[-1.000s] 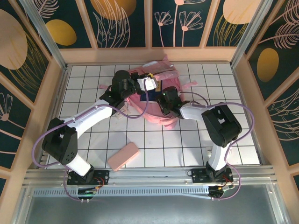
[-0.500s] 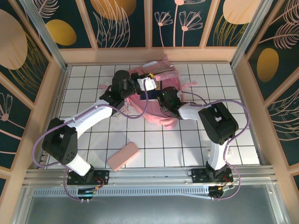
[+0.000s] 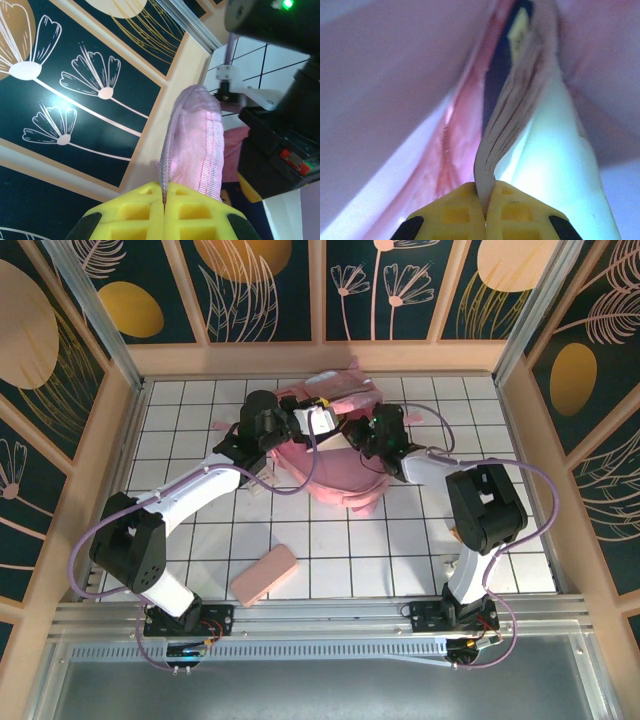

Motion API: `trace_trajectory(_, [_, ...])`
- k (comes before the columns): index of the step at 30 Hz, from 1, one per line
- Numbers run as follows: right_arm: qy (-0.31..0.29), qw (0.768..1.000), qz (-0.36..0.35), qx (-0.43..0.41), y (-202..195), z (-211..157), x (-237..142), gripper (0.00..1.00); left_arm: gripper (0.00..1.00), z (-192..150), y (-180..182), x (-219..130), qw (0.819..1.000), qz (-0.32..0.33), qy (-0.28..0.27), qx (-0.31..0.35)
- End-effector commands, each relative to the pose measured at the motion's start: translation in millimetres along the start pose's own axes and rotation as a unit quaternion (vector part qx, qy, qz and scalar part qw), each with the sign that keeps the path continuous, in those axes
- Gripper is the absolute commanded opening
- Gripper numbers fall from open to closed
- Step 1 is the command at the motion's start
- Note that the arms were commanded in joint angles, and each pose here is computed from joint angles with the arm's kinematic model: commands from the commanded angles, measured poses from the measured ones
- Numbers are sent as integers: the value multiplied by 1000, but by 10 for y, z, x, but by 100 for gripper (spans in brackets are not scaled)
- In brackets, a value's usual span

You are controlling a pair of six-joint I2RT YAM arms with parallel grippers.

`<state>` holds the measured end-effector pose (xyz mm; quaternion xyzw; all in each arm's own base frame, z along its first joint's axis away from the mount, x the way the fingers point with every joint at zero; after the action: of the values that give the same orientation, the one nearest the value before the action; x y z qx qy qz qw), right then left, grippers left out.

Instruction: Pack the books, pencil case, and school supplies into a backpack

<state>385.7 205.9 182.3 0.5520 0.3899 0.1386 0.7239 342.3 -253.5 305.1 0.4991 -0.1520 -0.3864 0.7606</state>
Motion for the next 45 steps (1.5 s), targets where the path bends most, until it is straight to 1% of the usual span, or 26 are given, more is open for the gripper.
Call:
trace_trajectory(1, [112,984,102,-94,349,-59,-47,0,0,144,236,-85,998,50,-34,17])
trace_trajectory(3, [136,978,122,-103,338,-35,-34,0,0,140,238,-72,998,49,-34,15])
trace_trajectory(6, [152,970,139,-129,348,1,-14,0,0,149,253,-67,998,53,-36,13])
trace_trajectory(8, [170,967,139,-132,313,38,35,0,0,145,260,-65,998,55,-35,12])
trace_trajectory(11, [134,979,106,-114,139,148,89,0,0,147,257,-64,998,53,-36,13])
trace_trajectory(12, [130,981,100,-108,77,182,122,0,0,147,248,-59,998,51,-37,12])
trace_trajectory(14, [140,979,104,-105,9,219,207,0,0,147,237,-56,998,50,-41,12])
trace_trajectory(17, [129,982,85,-110,-116,270,333,0,0,140,222,-48,998,48,-44,10])
trace_trajectory(21, [108,991,24,-77,-389,434,550,0,0,139,208,-33,998,45,-48,11])
trace_trajectory(24, [70,996,-2,-62,-498,510,610,0,0,139,200,-21,998,43,-50,11])
trace_trajectory(26, [39,998,-21,-51,-503,565,597,0,0,136,195,-15,998,43,-50,12])
trace_trajectory(29, [3,999,-23,-39,-433,612,517,0,0,129,197,-9,998,44,-48,13])
trace_trajectory(31, [3,999,-17,-42,-385,626,520,0,0,127,191,-6,998,42,-49,14])
trace_trajectory(33, [23,998,-13,-50,-371,630,589,0,0,127,185,-2,998,42,-50,13])
trace_trajectory(37, [45,997,-15,-59,-434,613,707,2,0,117,166,5,998,43,-52,11])
trace_trajectory(39, [54,997,-16,-57,-475,609,745,5,0,116,157,1,998,43,-51,12])
trace_trajectory(40, [56,997,-17,-56,-491,604,756,7,0,111,154,-1,998,44,-50,12])
trace_trajectory(43, [55,997,-21,-54,-495,593,714,21,0,101,145,-6,998,45,-45,15])
trace_trajectory(45, [44,998,-19,-47,-443,592,606,31,0,89,146,-7,998,47,-40,17])
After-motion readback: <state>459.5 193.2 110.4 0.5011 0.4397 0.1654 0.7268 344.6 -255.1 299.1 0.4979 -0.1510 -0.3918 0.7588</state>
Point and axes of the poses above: each hand's point on the last joint's axis, 136 mm out from that joint toward the fingers, its own x axis out along the fingers, its own y axis along the line the jaws close on, z = x × y, the point moved 9 cm from there along -x, back along the fingers, and after that the axes turned 15 degrees about x, right-handed, at the moved point
